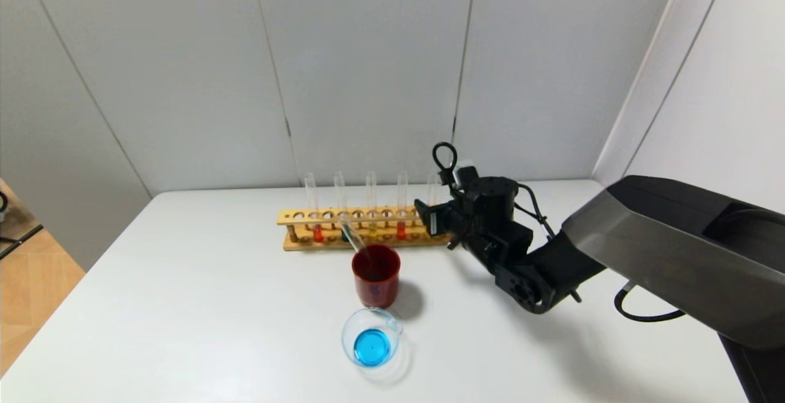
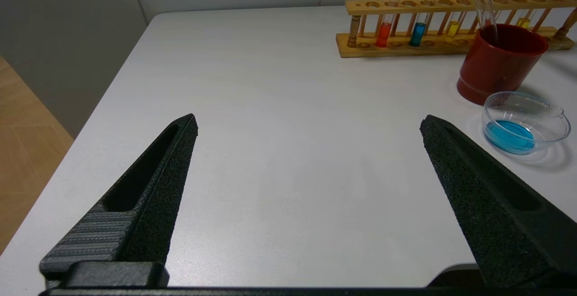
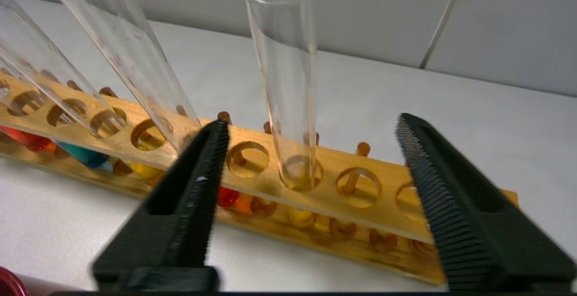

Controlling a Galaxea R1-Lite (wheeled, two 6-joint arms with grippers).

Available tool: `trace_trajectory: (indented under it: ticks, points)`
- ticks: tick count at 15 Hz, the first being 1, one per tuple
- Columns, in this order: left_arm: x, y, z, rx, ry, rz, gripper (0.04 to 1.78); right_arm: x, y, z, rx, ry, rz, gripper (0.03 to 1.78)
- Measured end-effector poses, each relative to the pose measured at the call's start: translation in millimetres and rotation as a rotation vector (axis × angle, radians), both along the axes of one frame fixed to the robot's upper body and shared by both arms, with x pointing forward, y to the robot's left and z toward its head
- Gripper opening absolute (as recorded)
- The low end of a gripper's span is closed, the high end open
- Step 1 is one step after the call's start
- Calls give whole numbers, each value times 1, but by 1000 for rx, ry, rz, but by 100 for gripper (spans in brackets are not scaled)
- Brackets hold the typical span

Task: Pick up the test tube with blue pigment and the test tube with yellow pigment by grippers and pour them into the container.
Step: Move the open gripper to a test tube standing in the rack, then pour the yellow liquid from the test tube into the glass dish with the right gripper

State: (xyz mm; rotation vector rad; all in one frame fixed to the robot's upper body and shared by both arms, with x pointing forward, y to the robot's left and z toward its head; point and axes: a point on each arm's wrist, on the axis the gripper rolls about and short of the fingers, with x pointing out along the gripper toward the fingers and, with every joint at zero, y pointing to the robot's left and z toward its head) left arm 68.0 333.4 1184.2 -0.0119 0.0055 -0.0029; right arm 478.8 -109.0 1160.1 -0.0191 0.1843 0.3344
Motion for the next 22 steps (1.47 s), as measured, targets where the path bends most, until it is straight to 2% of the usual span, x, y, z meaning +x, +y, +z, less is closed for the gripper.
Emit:
trace_trajectory:
  ticks: [4, 6, 14, 16, 18, 22]
  points:
    - [0, 0, 0, 0, 0, 0, 175, 3, 2, 0, -5, 13, 0, 55]
    - [0, 0, 0, 0, 0, 1, 175, 3, 2, 0, -4, 13, -2, 34]
    - [0, 0, 0, 0, 0, 0, 175, 5, -1, 11, 15, -11, -9, 32]
    - [0, 0, 0, 0, 0, 0, 175, 8, -1, 28, 33, -52, -11, 32]
    - [0, 0, 0, 0, 0, 0, 175, 9, 0, 53, 30, -81, -10, 32]
    - [0, 0, 0, 0, 0, 1, 175, 10, 2, 115, 58, -167, -11, 32]
